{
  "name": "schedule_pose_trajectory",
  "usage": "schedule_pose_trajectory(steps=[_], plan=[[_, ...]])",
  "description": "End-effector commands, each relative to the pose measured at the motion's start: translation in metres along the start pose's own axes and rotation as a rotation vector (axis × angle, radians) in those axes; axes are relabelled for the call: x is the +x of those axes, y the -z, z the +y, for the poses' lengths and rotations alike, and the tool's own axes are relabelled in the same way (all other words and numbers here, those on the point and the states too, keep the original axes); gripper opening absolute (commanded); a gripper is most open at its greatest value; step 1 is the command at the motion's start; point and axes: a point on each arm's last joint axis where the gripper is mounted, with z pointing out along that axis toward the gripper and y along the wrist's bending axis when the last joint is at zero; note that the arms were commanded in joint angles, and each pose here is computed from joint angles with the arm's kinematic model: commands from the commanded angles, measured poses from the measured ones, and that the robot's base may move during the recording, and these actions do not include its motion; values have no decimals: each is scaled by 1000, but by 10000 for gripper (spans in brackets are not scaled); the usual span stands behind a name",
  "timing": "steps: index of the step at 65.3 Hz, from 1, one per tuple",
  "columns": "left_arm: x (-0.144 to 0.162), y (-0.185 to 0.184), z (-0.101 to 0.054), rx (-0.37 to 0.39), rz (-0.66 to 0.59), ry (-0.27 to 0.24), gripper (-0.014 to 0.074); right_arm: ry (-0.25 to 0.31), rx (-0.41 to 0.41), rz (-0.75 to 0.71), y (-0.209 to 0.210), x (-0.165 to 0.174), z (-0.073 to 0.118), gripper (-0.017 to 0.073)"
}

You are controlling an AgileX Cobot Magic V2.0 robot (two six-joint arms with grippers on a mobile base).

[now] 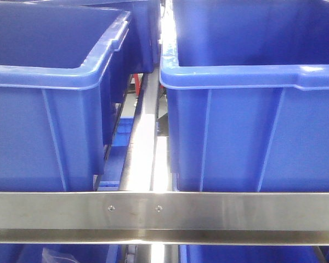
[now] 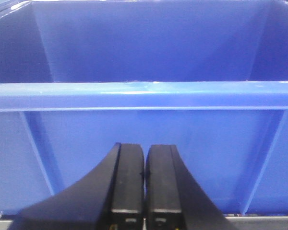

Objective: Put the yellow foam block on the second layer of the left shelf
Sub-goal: 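Withdraw the open right gripper up out of the bin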

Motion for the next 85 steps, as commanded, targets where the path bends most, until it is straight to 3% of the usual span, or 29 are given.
schedule_pose_trajectory(steps=[1, 19, 44, 67, 85], plan=[[0, 0, -2, 24, -72, 7, 136, 6, 10, -207, 24, -10, -1, 55], [0, 0, -2, 24, -72, 7, 136, 6, 11, -242, 45, 16, 0, 55], [0, 0, -2, 24, -72, 7, 136, 6, 20, -263, 48, 22, -1, 55], [0, 0, -2, 24, -72, 7, 136, -4, 257, -363, 76, 74, -13, 55], [0, 0, -2, 24, -72, 7, 136, -4, 292, -373, 72, 120, -12, 55]])
